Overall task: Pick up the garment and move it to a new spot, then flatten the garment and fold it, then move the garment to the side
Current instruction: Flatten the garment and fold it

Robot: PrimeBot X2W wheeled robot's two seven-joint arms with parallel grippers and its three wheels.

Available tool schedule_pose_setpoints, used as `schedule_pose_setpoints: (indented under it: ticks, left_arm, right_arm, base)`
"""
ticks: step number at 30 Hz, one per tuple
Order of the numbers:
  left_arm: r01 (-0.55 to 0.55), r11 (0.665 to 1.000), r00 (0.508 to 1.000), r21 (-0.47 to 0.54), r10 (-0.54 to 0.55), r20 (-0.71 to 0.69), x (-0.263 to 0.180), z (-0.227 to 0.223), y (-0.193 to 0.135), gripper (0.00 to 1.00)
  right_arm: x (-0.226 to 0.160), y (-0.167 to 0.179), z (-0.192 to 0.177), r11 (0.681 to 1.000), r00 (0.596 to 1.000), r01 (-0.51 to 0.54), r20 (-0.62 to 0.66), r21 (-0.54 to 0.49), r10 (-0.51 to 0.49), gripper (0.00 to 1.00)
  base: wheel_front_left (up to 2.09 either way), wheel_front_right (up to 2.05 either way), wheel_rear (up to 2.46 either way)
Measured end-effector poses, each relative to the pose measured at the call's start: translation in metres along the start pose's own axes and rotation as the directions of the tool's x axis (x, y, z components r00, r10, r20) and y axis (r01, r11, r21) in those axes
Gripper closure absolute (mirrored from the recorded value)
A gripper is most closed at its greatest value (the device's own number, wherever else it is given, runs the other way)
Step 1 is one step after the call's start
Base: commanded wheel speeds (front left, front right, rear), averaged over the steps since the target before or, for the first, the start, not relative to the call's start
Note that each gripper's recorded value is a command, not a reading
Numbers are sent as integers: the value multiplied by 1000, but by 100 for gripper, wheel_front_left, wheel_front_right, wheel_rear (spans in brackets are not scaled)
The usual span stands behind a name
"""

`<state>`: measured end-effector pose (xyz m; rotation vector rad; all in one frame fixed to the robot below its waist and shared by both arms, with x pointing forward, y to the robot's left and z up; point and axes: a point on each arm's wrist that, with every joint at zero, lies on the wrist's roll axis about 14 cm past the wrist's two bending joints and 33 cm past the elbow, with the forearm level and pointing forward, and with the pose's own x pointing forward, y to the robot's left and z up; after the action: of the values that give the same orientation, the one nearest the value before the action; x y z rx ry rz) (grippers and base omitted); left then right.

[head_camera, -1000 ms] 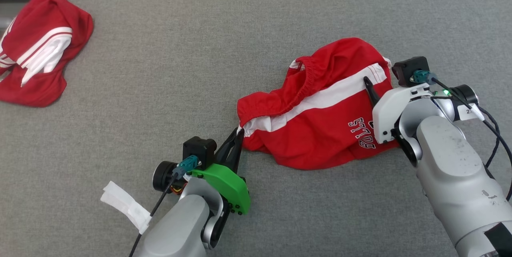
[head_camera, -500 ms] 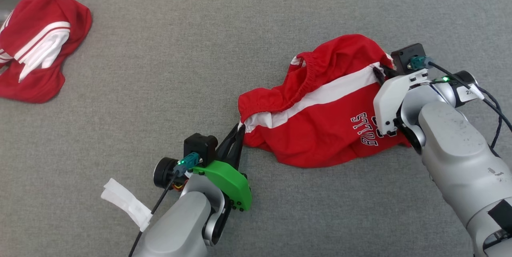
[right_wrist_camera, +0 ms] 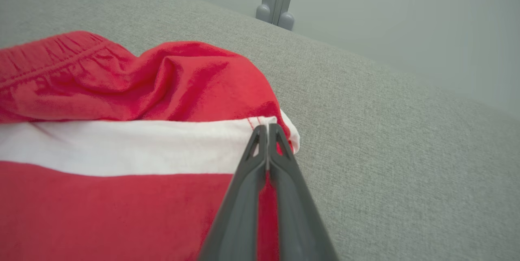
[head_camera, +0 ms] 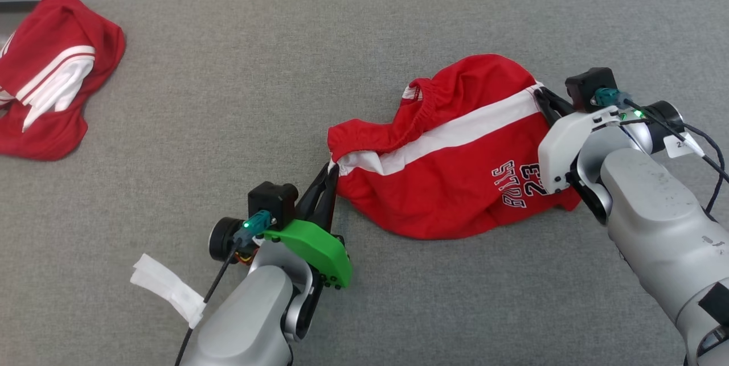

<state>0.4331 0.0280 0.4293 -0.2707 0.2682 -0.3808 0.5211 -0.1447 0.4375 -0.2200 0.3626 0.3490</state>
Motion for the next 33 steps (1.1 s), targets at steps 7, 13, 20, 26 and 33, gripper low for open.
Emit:
schedule_pose_setpoints:
  ticks: [7, 13, 20, 26, 33]
  left_arm:
    - [15, 997, 994, -77, -7, 107, -3, 34, -3, 100]
    - [78, 971, 976, -225, -28, 217, -11, 77, -9, 100]
    - [204, 955, 918, -214, -110, 382, -38, 160, -26, 100]
    - [313, 943, 824, -110, -212, 526, -83, 234, -57, 100]
    - [431, 902, 704, 21, -351, 618, -143, 292, -101, 100]
  right_arm:
    - [-21, -9, 39, 999, 981, 11, 191, 50, -21, 100]
    - [-54, -20, 106, 997, 909, 43, 411, 63, -65, 100]
    - [-129, -34, 173, 989, 750, 142, 647, 47, -138, 100]
    - [-204, -21, 216, 976, 618, 216, 768, 43, -170, 100]
    - [-288, -7, 254, 955, 448, 293, 876, 44, -178, 100]
  base:
    - [0, 0, 0]
    - [0, 0, 0]
    - [0, 0, 0]
    - [0, 0, 0]
    - [0, 0, 0]
